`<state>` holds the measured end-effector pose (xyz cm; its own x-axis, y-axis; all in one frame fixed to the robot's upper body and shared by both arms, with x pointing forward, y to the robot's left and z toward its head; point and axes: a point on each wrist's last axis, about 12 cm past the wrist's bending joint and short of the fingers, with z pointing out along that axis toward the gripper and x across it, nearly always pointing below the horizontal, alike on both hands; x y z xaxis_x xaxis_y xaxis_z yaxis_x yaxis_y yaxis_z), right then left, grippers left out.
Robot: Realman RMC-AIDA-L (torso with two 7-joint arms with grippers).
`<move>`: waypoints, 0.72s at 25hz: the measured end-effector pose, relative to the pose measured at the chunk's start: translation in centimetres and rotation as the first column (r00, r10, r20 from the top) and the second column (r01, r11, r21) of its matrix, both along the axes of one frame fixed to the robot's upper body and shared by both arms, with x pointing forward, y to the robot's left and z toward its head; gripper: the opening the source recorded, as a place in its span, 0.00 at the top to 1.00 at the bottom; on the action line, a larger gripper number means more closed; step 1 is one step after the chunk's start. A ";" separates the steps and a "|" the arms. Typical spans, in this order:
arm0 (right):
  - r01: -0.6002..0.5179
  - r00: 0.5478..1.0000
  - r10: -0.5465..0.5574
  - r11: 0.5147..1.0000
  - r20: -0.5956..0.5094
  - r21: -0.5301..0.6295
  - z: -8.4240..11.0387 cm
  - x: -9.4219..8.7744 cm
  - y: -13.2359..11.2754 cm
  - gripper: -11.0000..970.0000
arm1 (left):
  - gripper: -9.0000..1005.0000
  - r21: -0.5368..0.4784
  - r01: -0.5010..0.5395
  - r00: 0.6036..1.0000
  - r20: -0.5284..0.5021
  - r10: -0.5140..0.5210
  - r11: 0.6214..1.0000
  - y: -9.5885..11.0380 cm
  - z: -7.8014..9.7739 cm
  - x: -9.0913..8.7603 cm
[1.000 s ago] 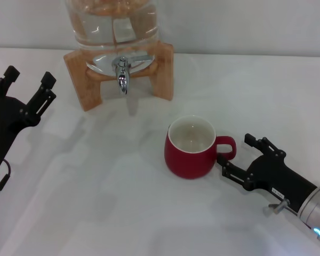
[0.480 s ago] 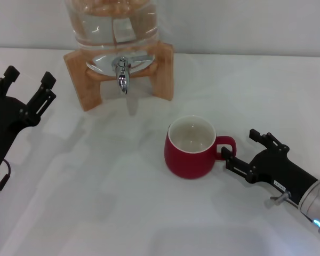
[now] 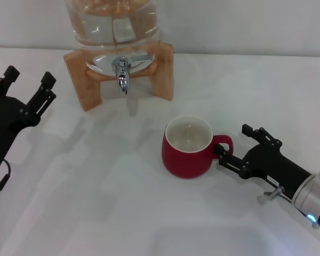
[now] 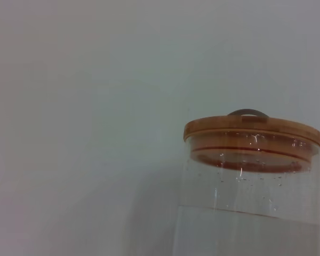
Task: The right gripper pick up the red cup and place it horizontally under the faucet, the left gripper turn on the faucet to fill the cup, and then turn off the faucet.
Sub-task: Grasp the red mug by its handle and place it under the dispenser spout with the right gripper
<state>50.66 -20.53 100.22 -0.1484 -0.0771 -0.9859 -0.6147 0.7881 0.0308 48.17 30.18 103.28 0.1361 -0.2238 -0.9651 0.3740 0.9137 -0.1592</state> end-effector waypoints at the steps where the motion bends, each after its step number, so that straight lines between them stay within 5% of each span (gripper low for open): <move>1: 0.000 1.000 0.000 1.000 -0.001 -0.001 0.0 0.0 0.0 0.11 | 0.11 0.000 0.000 1.000 0.000 0.000 1.000 0.0 0.0 0.0; 18: 0.067 0.997 -0.066 0.998 -0.029 0.012 0.1 1.0 -0.3 0.12 | 0.11 -0.002 0.009 1.000 0.008 -0.009 1.000 -0.2 0.1 0.2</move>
